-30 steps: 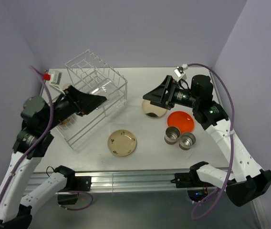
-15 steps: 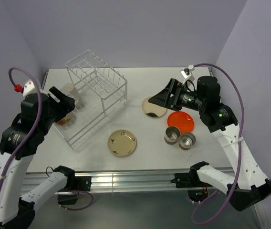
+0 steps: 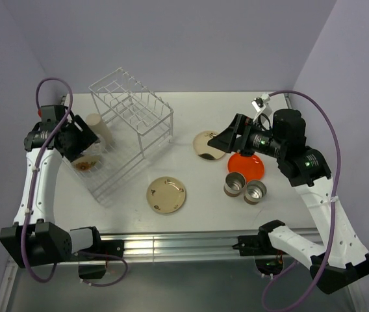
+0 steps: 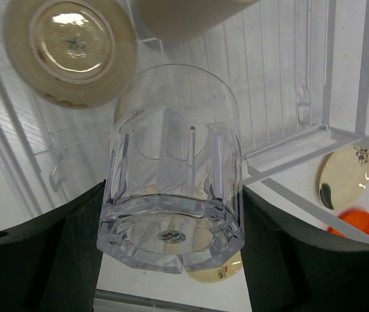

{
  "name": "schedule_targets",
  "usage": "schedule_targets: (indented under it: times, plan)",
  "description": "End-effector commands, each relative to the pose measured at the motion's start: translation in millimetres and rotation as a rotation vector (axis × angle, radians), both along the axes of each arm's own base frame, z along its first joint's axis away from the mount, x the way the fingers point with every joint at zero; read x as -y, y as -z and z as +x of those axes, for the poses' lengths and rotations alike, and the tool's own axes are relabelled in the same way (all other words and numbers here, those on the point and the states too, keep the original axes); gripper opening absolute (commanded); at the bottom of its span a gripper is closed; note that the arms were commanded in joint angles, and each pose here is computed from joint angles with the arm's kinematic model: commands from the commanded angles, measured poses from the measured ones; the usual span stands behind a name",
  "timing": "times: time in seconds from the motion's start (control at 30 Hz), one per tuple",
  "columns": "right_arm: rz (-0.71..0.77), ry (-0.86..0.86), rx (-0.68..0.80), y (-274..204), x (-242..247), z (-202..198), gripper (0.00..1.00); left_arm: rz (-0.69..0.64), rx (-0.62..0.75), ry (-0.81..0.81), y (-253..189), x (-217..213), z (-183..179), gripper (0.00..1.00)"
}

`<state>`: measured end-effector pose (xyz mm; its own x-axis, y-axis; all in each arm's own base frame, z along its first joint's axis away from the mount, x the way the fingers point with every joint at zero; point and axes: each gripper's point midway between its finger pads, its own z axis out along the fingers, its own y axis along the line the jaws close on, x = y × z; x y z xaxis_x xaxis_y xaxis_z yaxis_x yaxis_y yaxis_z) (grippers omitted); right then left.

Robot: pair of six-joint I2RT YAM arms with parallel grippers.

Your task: Load the mixed dishes into the dish rack

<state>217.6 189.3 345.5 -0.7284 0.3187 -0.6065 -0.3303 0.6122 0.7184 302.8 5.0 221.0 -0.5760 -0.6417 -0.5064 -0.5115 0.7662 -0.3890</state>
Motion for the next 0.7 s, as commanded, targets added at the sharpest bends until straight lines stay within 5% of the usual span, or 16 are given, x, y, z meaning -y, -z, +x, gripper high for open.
schedule_targets:
  times: [0.0, 0.67]
  plan:
    - [-0.005, 0.012, 0.047, -8, 3, 3, 1.0, -0.026, 0.15, 0.111, -40, 18, 19, 0.0]
    - [-0.102, 0.102, 0.025, 12, 21, 10, 0.99, -0.026, -0.072, 0.2, 28, 37, 69, 0.0]
